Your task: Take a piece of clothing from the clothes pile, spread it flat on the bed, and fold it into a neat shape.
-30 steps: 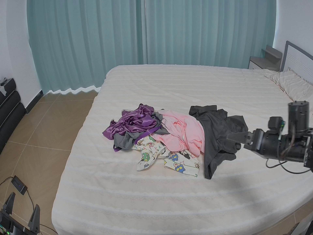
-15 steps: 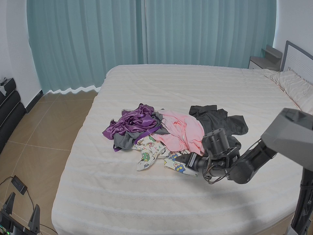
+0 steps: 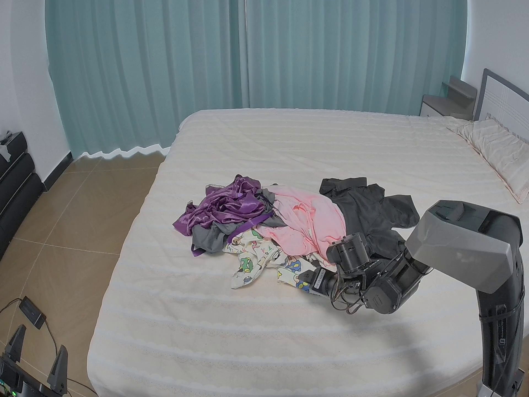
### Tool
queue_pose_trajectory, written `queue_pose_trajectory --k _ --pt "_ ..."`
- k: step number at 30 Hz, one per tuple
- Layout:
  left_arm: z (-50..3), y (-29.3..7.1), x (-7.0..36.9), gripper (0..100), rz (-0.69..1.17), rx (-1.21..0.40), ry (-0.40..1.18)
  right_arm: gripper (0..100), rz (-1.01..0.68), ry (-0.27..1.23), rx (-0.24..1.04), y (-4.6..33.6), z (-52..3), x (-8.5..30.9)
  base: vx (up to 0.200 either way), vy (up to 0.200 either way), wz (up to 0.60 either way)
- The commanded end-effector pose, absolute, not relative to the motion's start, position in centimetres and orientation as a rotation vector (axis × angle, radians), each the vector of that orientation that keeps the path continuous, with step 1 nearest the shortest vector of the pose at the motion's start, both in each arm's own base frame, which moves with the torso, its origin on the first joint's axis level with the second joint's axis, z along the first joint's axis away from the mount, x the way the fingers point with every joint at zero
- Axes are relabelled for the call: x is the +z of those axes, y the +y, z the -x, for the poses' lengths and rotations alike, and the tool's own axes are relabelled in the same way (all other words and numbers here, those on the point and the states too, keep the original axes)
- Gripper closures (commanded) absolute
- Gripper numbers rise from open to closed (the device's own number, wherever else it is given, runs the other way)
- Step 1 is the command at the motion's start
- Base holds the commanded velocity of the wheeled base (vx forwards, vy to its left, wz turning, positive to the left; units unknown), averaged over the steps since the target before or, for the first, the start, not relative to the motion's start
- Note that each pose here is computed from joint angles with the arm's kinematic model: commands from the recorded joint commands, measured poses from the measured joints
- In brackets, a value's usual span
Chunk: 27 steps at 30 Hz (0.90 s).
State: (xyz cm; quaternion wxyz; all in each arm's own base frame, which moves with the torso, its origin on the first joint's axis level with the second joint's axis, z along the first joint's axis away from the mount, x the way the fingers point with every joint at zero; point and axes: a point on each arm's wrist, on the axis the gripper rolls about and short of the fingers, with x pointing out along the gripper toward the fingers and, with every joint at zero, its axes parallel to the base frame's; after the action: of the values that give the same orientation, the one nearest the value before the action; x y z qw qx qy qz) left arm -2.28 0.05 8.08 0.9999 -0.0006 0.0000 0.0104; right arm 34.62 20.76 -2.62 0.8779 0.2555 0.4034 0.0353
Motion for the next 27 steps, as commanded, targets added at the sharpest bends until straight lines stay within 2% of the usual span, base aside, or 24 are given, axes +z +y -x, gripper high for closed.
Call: queue_pose_trajectory --k 1,11,17,26,27 --pt "2.3 0.0 7.6 0 0.002 0.023 0.002 0 -0.531 0.842 0.050 19.9 -34.9 -2.9 0.000 0.000 0.00" --pt "2.3 0.0 7.6 0 0.002 0.021 0.000 0 -0.497 0.817 0.028 19.5 -35.5 -3.2 0.000 0.000 0.00" --pt "2.3 0.0 7.6 0 0.002 0.021 0.002 0 -0.468 0.824 0.058 21.2 -36.2 -4.9 0.000 0.000 0.00" --pt "2.3 0.0 7.6 0 0.002 0.023 0.002 0 -0.470 0.790 0.092 23.2 -37.9 -5.3 0.000 0.000 0.00" --pt "2.3 0.0 7.6 0 0.002 0.023 0.000 100 -0.468 0.787 0.089 23.4 -38.3 -5.3 0.000 0.000 0.00"
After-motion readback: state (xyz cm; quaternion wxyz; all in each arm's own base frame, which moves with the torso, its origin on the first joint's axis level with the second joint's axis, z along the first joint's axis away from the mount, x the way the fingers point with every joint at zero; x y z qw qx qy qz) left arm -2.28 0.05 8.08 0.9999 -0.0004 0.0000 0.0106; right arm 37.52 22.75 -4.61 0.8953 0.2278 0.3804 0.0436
